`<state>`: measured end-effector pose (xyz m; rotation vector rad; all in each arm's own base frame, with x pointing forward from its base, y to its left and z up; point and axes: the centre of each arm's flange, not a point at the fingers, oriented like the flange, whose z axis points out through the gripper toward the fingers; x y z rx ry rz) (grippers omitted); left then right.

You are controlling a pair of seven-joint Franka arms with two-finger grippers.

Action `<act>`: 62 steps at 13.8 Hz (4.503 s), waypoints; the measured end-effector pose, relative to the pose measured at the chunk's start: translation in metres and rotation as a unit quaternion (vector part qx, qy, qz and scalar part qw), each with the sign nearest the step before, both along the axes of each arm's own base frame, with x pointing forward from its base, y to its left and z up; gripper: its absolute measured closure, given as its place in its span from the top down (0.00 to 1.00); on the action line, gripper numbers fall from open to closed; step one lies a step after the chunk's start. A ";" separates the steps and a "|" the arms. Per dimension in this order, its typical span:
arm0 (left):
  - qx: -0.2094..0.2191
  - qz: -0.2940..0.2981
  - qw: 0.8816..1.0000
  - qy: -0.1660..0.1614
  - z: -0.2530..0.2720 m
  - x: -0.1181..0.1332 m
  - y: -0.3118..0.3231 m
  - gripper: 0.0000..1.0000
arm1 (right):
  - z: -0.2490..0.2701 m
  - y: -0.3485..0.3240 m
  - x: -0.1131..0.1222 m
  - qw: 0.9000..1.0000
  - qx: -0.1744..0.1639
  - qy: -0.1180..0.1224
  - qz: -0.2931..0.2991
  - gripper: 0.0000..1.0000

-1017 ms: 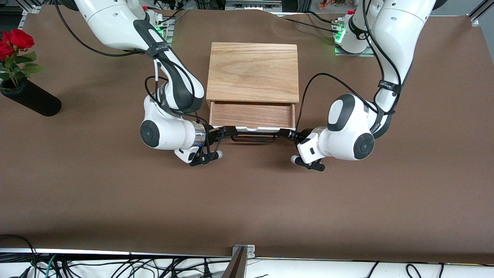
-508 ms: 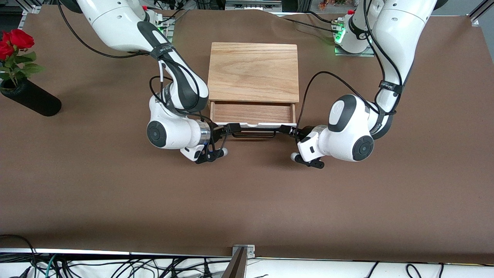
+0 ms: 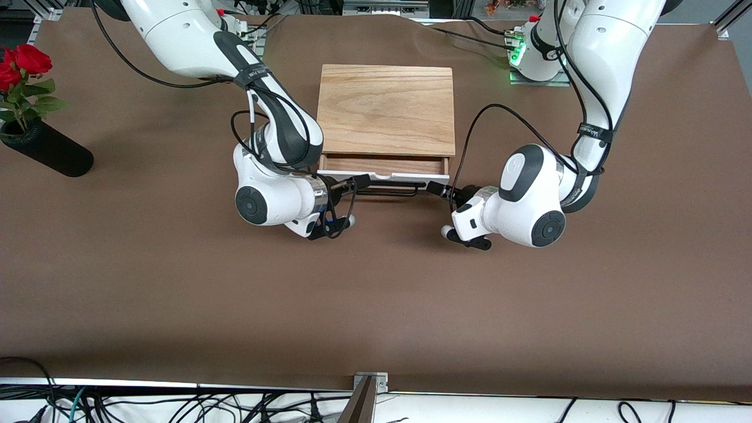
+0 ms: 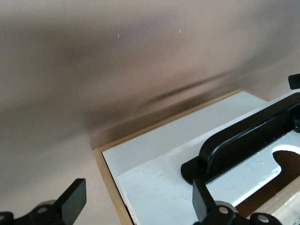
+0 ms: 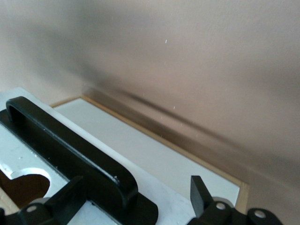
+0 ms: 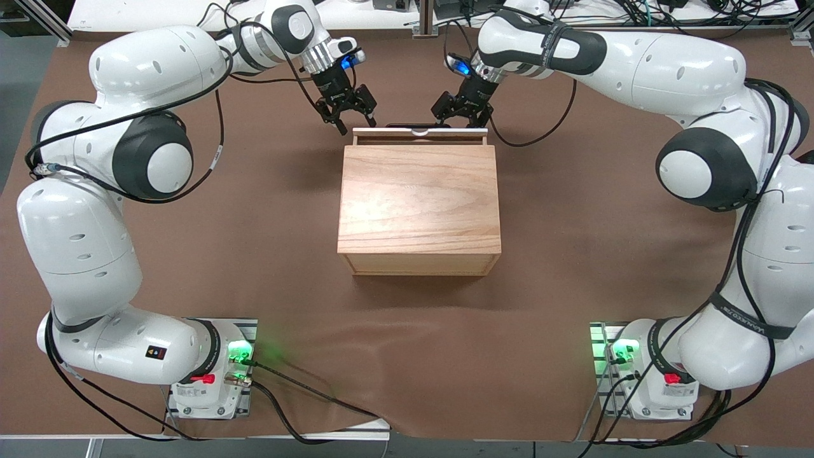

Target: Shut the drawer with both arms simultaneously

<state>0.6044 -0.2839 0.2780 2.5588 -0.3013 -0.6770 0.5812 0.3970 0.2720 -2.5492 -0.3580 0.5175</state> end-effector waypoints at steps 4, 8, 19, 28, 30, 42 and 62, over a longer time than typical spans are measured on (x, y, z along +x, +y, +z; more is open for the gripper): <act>0.002 -0.011 1.000 0.022 -0.002 -0.007 0.000 1.00 | 0.001 0.007 -0.010 1.000 0.001 0.017 0.017 1.00; 0.007 -0.025 0.998 0.055 -0.013 -0.020 0.001 1.00 | 0.001 0.013 -0.017 0.999 0.002 0.029 0.030 1.00; 0.010 -0.034 0.997 0.075 -0.018 -0.026 0.001 1.00 | 0.002 0.021 -0.028 0.998 0.000 0.046 0.048 1.00; 0.012 -0.007 1.000 0.015 0.032 0.010 0.035 1.00 | 0.014 0.017 -0.013 0.998 0.022 0.010 0.054 1.00; 0.031 -0.003 0.999 -0.026 0.059 0.029 0.058 1.00 | 0.026 0.014 0.003 0.999 0.031 -0.024 0.036 1.00; 0.195 -0.004 0.952 -0.234 0.241 0.055 0.162 1.00 | 0.110 -0.143 0.133 0.955 -0.145 -0.259 -0.008 1.00; 0.235 0.056 0.937 -0.251 0.301 -0.037 0.243 1.00 | 0.304 -0.388 0.051 0.917 -0.253 -0.280 -0.128 1.00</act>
